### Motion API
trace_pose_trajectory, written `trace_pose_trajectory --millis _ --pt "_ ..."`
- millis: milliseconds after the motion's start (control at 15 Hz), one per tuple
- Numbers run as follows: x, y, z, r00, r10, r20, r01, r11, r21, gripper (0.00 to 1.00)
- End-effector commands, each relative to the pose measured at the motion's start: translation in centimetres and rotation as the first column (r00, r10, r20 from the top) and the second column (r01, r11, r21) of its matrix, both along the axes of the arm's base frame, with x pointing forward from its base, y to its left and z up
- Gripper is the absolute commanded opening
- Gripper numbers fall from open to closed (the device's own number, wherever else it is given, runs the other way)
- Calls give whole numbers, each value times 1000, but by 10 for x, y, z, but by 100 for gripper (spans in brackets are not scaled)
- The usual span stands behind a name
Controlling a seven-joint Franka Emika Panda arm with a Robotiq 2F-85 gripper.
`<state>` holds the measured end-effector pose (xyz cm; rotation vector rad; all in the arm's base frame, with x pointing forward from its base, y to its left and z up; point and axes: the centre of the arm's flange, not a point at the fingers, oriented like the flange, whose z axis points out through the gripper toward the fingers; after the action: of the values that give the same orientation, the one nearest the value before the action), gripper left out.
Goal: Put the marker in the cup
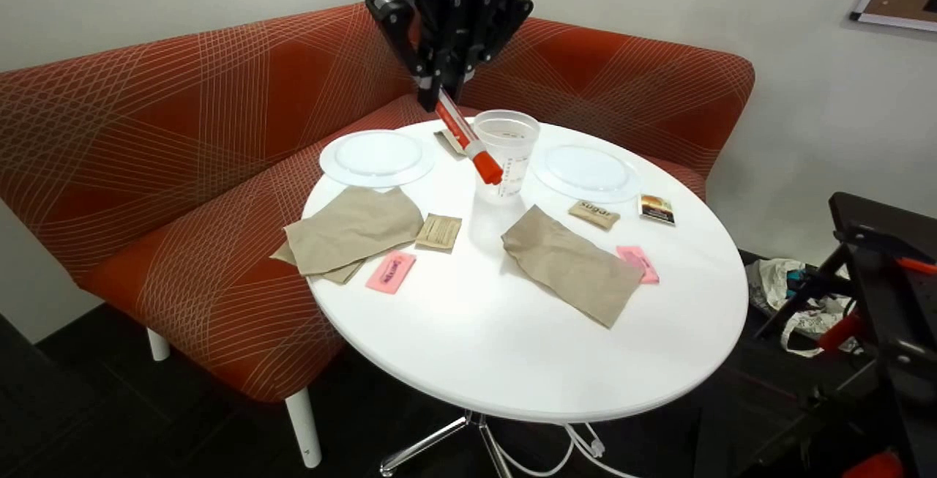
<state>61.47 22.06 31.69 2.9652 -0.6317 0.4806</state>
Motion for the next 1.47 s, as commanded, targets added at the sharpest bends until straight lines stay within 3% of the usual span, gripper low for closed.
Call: trace_pose_trajectory --millis 0,333,667,933,1400 --pt "-18 -1 4 981 -159 113 164 986 -33 5" --pt "-3 -15 24 892 -348 287 378 924 -55 5" --pt "10 -38 36 746 -496 445 581 811 -70 5" --pt "19 -59 38 600 -595 534 741 665 -90 5" --pt "15 -74 32 336 -666 667 932 338 -132 5"
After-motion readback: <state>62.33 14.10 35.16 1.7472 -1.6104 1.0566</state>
